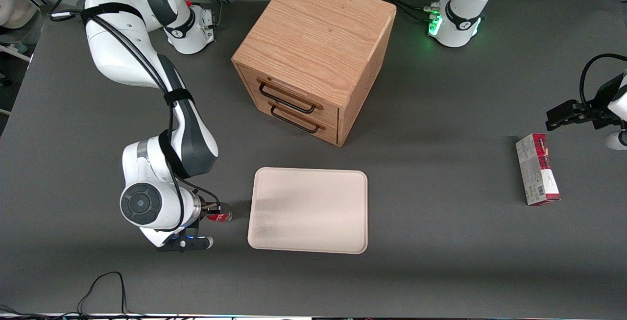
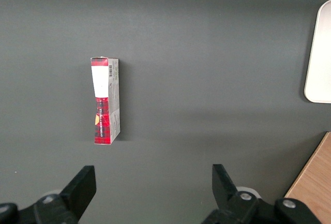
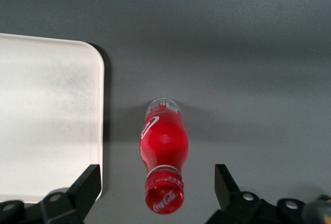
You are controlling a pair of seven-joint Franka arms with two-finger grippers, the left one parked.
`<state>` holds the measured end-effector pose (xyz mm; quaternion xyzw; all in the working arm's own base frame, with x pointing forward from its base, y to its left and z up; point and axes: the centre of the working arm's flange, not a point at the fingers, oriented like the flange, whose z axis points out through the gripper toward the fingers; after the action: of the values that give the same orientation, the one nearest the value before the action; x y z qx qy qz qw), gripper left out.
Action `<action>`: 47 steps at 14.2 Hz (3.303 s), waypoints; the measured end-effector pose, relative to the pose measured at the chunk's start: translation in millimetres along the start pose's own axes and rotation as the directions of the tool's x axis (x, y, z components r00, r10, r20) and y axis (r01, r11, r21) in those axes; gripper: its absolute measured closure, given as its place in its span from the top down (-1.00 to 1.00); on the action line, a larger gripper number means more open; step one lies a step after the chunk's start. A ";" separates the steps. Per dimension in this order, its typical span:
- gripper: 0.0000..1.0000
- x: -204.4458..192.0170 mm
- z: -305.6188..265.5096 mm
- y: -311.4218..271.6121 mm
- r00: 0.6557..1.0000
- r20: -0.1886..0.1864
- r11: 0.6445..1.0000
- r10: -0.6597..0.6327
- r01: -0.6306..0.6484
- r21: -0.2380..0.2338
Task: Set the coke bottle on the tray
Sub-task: 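Close the right gripper around the bottle's neck, then lift the bottle with the right gripper and swing it toward the tray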
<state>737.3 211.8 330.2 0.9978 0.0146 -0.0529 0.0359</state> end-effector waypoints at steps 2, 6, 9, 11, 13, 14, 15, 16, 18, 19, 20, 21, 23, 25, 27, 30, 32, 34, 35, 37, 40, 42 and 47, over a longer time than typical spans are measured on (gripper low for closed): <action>0.78 -0.1 1.1 4.0 1.000 0.010 1.000 0.002 -0.002 -0.002; 0.17 -0.1 1.5 5.5 1.000 0.014 1.000 0.003 -0.003 -0.002; 0.00 -0.6 3.1 5.1 1.000 0.019 1.000 0.001 -0.001 -0.003; -0.37 -1.0 3.1 4.3 1.000 0.021 1.000 0.001 -0.001 0.000; -0.37 -0.8 3.2 4.8 1.000 0.022 1.000 0.002 -0.002 0.004; -0.37 -0.7 3.2 5.2 1.000 0.022 1.000 0.003 -0.003 0.005; -0.37 -0.7 3.2 5.5 1.000 0.022 1.000 0.004 -0.004 0.006; -0.37 -0.6 3.2 5.6 1.000 0.023 1.000 0.004 -0.004 0.007; -0.37 -0.7 3.2 5.6 1.000 0.023 1.000 0.004 -0.004 0.007; -0.37 -1.1 3.3 5.6 1.000 0.026 1.000 0.004 -0.004 0.007; -0.37 -1.7 3.3 5.6 0.999 0.031 1.000 0.004 -0.004 0.007; -0.37 -2.6 3.8 5.5 0.999 0.040 1.000 0.004 -0.005 0.007; -0.37 -5.4 3.4 6.0 0.998 0.061 1.000 0.004 -0.004 0.002; -0.37 -10.4 -6.8 7.5 0.997 0.081 1.000 0.005 -0.005 0.000; -0.37 -21.9 -34.1 12.5 0.993 0.114 1.000 0.008 -0.009 0.008; -0.37 -51.0 -102.4 27.4 0.989 0.146 1.000 0.014 -0.017 0.019; -0.37 -73.4 -148.9 37.6 0.988 0.150 1.000 0.016 -0.020 0.024; -0.37 -92.4 -184.3 47.4 0.989 0.145 0.999 0.020 -0.024 0.028; -0.37 -99.4 -196.4 51.3 0.990 0.141 0.999 0.022 -0.026 0.029; -0.37 -104.8 -206.6 56.7 0.990 0.136 0.999 0.027 -0.031 0.032; -0.37 -100.6 -200.0 56.1 0.990 0.137 0.999 0.030 -0.034 0.033; -0.37 -90.4 -193.9 45.4 0.993 0.096 0.996 0.063 -0.068 0.049; -0.37 -46.7 -143.4 -23.7 0.964 -0.021 0.952 0.264 -0.257 0.167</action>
<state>705.1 244.8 475.8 0.9915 -0.1207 -0.0275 -0.0394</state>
